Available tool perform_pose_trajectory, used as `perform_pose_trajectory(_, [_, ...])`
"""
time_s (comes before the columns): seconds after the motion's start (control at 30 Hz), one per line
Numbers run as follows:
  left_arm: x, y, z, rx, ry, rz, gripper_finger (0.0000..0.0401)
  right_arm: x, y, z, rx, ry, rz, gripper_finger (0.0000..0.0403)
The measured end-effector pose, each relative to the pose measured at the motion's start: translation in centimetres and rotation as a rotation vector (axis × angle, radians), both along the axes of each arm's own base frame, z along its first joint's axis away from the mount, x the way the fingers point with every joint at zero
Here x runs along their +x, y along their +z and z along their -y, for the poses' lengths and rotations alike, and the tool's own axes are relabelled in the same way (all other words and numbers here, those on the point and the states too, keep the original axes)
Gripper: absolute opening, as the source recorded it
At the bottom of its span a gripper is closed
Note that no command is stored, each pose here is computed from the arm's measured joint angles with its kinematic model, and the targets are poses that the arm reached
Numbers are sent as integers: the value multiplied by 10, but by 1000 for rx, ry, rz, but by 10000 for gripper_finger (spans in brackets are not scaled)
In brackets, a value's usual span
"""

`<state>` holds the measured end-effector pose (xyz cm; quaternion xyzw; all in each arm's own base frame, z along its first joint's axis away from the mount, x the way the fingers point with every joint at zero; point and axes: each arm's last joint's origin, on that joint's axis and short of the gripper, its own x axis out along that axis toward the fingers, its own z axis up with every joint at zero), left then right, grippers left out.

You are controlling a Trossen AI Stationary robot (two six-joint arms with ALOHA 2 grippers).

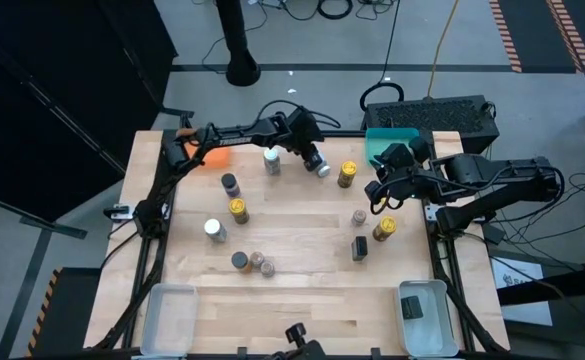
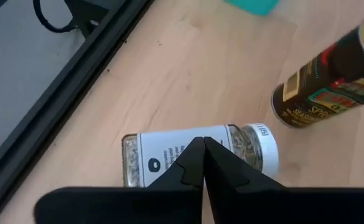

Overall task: Sort spices by type
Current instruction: Put the white seasoning bottle into the orange bin

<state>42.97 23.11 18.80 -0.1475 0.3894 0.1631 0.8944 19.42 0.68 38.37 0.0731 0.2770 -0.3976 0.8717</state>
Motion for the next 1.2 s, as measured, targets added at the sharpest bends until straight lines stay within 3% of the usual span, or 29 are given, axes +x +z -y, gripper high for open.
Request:
perform_pose_trajectory(0.1, [1,-1,5,-58,58,-3,33,0,0,0,7,-6,6,47])
perform_pose_trajectory(0.2, [4,-1,14,-217,276,21,41,0,0,0,-5,5,-2,47])
perform_pose_trajectory(0.27, [6,-1,16,-216,368,35,43,1,1,1,-15,5,-3,47])
perform_pose_trajectory(0.43, [5,-1,14,-219,416,43,44,1,1,1,-13,4,5,47])
perform_pose_trajectory(0.5, [4,-1,13,-258,400,46,45,1,1,1,-11,5,5,48])
perform_pose_trajectory(0.63, [3,-5,7,-467,292,96,45,1,1,1,-9,7,6,47])
perform_pose_trajectory(0.83, [-2,-6,-2,-528,304,99,46,1,1,1,-7,6,8,47])
perform_pose_trajectory(0.93, [-1,-5,2,-575,201,105,46,1,1,1,-7,6,8,47])
perform_pose_trajectory(1.03, [2,20,27,-574,70,123,46,2,1,1,5,-6,22,47])
perform_pose_trajectory(1.2, [-13,119,89,-320,-59,244,46,4,1,5,20,-44,48,47])
